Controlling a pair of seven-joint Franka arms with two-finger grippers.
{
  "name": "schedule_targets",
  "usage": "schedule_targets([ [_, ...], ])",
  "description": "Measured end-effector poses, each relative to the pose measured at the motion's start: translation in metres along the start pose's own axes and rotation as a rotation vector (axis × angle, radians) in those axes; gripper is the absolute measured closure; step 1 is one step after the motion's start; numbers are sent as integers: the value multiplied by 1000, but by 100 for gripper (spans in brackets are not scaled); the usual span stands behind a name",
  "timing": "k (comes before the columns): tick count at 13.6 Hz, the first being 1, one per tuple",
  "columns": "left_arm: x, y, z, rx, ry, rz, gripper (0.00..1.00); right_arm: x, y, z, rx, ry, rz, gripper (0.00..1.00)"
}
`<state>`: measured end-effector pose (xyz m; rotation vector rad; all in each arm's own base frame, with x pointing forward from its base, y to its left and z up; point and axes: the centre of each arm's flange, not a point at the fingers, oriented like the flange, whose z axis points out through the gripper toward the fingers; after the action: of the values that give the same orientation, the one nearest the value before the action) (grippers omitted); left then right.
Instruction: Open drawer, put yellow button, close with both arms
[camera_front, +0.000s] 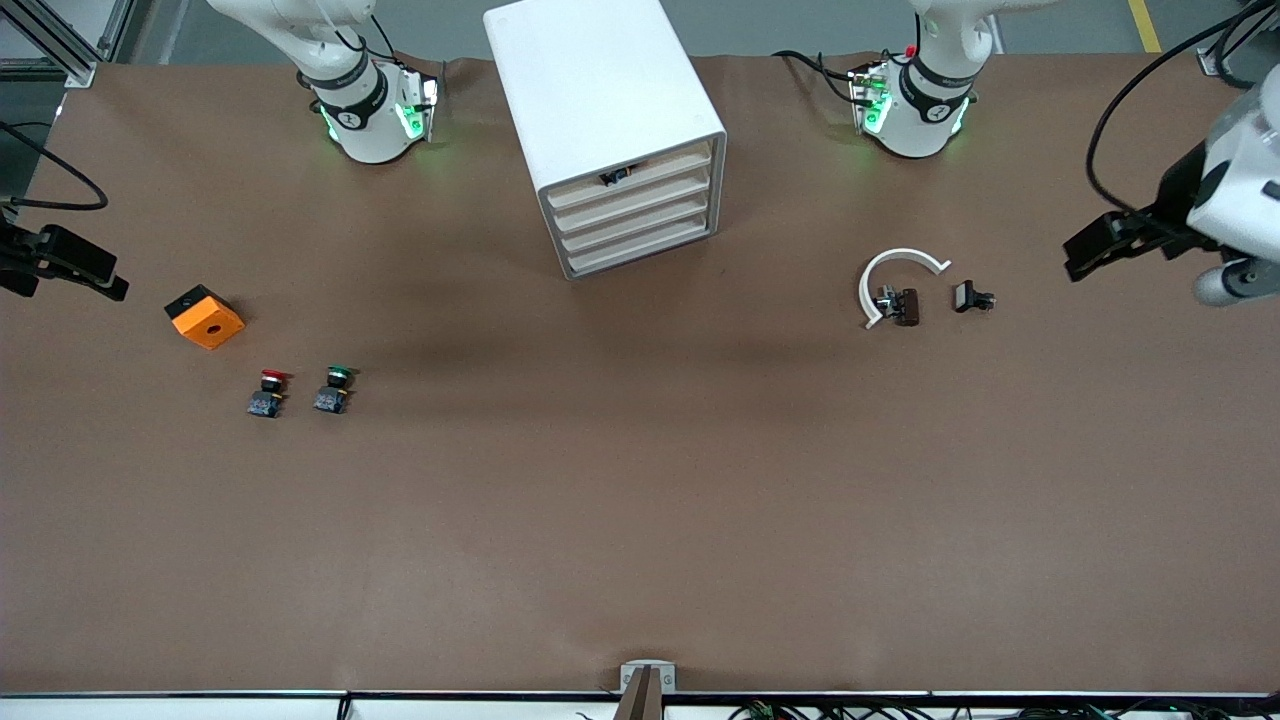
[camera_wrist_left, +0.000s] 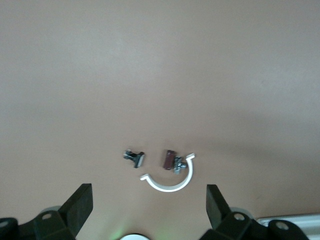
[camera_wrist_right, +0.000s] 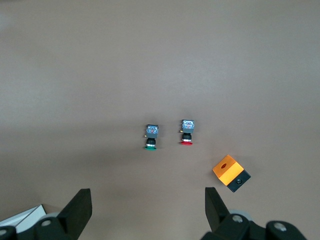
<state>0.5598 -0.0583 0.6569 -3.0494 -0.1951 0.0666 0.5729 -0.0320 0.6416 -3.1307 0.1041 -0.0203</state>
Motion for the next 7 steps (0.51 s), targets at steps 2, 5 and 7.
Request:
schedule_targets([
  [2,-4,-27,-2,7,0,88,0,0,0,0,0,0,0,0],
  [5,-9,-51,-7,11,6,154,0,0,0,0,0,0,0,0],
  [7,-11,-49,-8,12,8,166,0,0,0,0,0,1,0,0],
])
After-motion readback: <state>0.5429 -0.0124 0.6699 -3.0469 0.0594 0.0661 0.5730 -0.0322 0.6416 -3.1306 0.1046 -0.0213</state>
